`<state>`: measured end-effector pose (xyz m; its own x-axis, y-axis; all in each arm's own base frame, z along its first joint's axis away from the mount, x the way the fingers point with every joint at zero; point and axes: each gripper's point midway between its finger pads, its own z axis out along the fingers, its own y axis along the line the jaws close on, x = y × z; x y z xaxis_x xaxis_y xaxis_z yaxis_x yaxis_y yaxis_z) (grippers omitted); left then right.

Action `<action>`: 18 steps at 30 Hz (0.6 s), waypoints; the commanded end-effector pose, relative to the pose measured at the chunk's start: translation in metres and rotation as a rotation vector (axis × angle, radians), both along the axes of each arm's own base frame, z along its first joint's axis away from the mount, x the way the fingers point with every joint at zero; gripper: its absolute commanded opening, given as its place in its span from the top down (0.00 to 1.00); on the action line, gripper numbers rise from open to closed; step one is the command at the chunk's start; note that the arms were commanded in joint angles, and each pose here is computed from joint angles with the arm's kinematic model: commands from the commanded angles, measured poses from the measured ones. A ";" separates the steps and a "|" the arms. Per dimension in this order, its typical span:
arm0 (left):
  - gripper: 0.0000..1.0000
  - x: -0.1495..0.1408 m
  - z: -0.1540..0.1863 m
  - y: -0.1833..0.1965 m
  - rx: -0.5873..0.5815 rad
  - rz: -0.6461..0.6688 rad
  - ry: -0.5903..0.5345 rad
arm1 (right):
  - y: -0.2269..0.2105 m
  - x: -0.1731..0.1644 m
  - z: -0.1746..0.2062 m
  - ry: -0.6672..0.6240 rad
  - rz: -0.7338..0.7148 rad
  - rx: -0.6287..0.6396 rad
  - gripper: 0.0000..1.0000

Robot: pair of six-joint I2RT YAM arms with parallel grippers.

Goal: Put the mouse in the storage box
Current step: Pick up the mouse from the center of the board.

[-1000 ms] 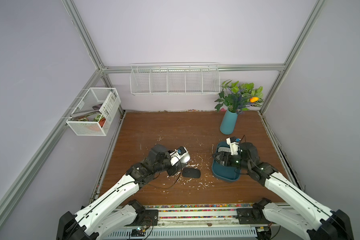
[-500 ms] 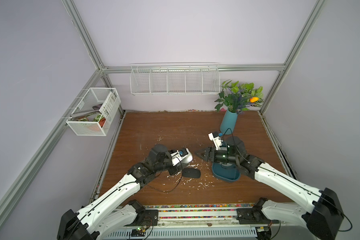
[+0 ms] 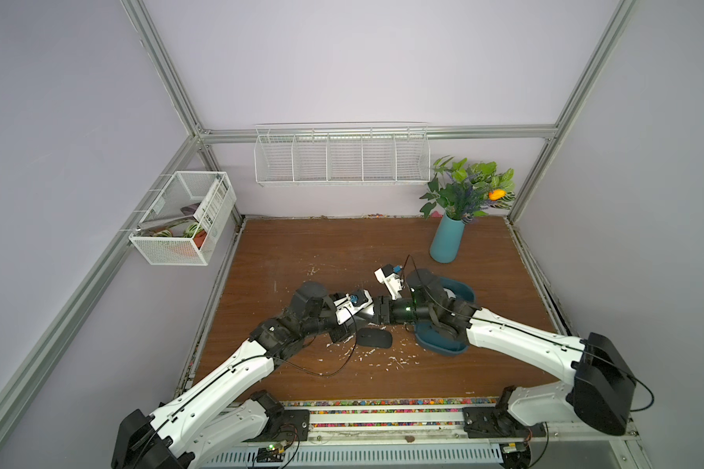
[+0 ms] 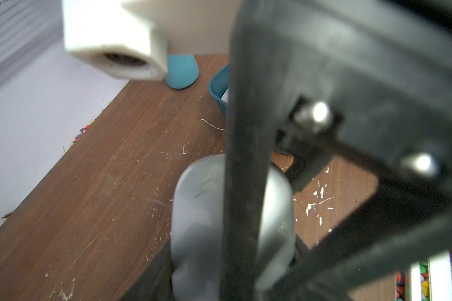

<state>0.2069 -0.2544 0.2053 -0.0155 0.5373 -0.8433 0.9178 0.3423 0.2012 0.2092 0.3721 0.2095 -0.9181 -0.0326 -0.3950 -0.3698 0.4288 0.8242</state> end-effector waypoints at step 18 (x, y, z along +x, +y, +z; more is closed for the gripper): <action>0.09 0.000 0.013 0.000 -0.053 0.013 -0.035 | 0.014 0.008 0.011 -0.062 0.001 0.009 0.79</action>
<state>0.2062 -0.2525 0.2070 -0.0193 0.5301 -0.8477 0.9143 0.3525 0.1996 0.2115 0.3815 0.2038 -0.9099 -0.0504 -0.4117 -0.3904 0.4394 0.8090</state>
